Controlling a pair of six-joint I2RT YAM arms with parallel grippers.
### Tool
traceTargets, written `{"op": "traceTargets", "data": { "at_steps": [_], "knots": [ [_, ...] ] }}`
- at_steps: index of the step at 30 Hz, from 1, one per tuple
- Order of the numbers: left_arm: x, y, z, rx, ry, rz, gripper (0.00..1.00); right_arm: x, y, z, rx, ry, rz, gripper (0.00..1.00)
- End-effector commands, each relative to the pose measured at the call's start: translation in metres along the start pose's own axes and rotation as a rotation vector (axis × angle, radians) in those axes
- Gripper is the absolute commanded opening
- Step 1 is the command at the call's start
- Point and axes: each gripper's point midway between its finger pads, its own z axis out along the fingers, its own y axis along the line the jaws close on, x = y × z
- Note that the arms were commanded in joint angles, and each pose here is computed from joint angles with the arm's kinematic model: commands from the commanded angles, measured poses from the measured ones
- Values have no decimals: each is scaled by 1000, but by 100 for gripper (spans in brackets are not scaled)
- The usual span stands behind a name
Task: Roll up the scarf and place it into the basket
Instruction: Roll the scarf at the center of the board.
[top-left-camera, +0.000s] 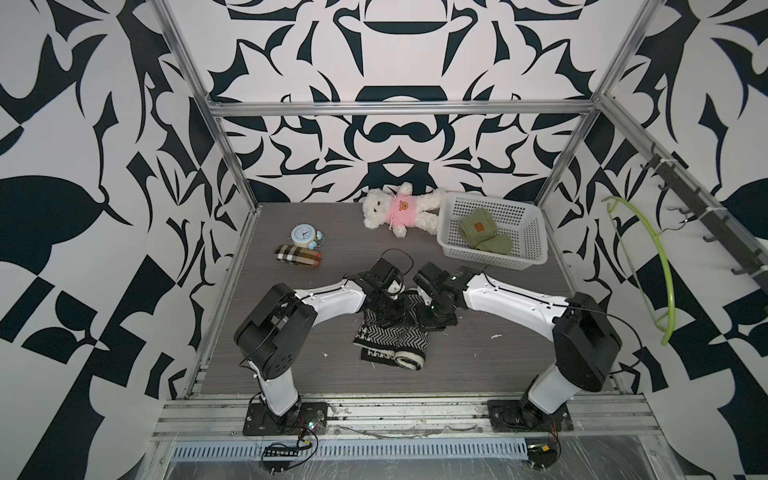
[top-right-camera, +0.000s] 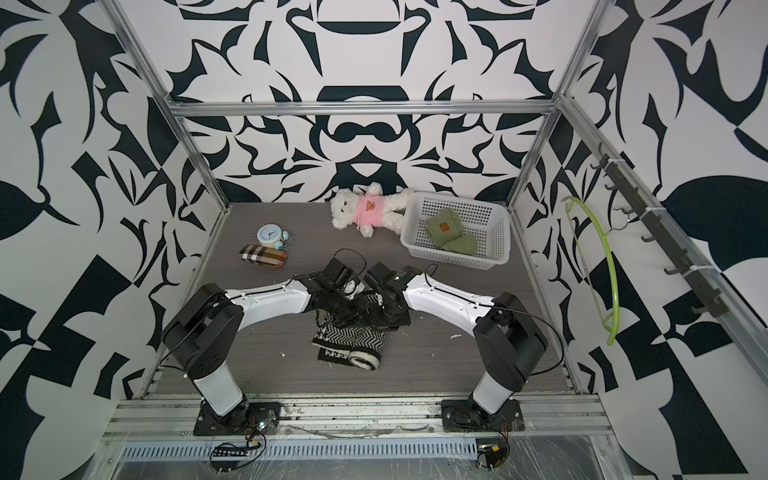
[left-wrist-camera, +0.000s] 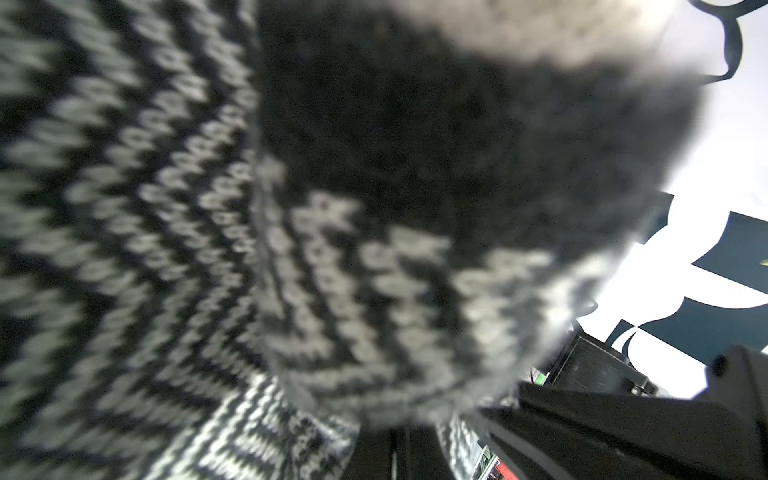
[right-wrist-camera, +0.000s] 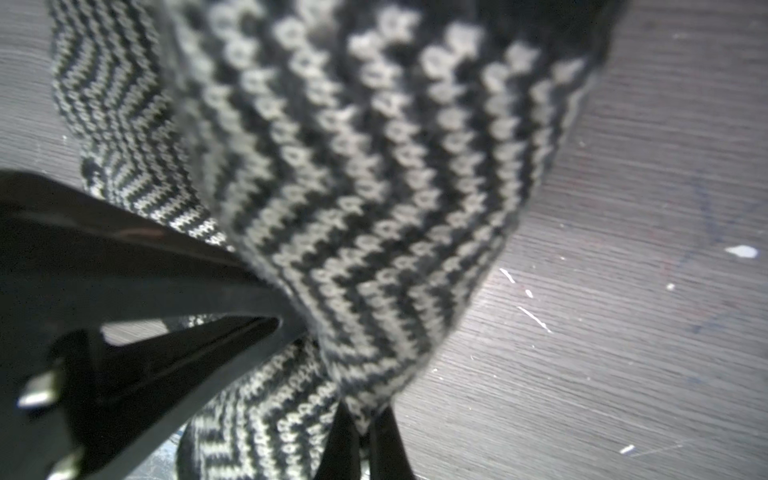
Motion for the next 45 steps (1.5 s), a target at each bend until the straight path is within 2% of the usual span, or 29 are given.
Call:
{"op": "traceTargets", "data": {
  "at_steps": [1,2,4,9,16,21,24,29,39,41,42,43,45],
  "knots": [
    [2,61,-3,-134,0,-96,0,-12,14,-28,-48,-106,-32,21],
    [2,76,-7,-149,-6,-119,0,-12,10,-27,-43,-114,-25,29],
    [5,102,-9,-174,0,-161,0,-13,6,-26,-33,-140,-29,36],
    [19,141,-5,-204,28,-227,0,-20,0,-13,-26,-161,-12,39],
    [31,155,3,-202,47,-247,0,-31,14,23,-96,-141,-14,40],
    [33,161,1,-212,45,-251,0,-36,31,28,-190,-155,-13,40],
    [33,162,2,-210,50,-254,0,-39,45,23,-294,-199,-17,41],
    [32,164,5,-211,54,-259,0,-39,63,14,-425,-251,-57,50],
    [30,162,7,-206,59,-266,0,-54,98,29,-650,-288,-101,53],
    [29,162,7,-205,62,-264,0,-56,106,32,-701,-286,-101,51],
    [29,162,8,-205,62,-264,0,-55,111,33,-725,-282,-103,45],
    [28,161,8,-202,63,-264,0,-55,114,34,-742,-281,-107,38],
    [27,160,8,-198,60,-266,0,-51,120,35,-761,-266,-121,15]
  ]
}}
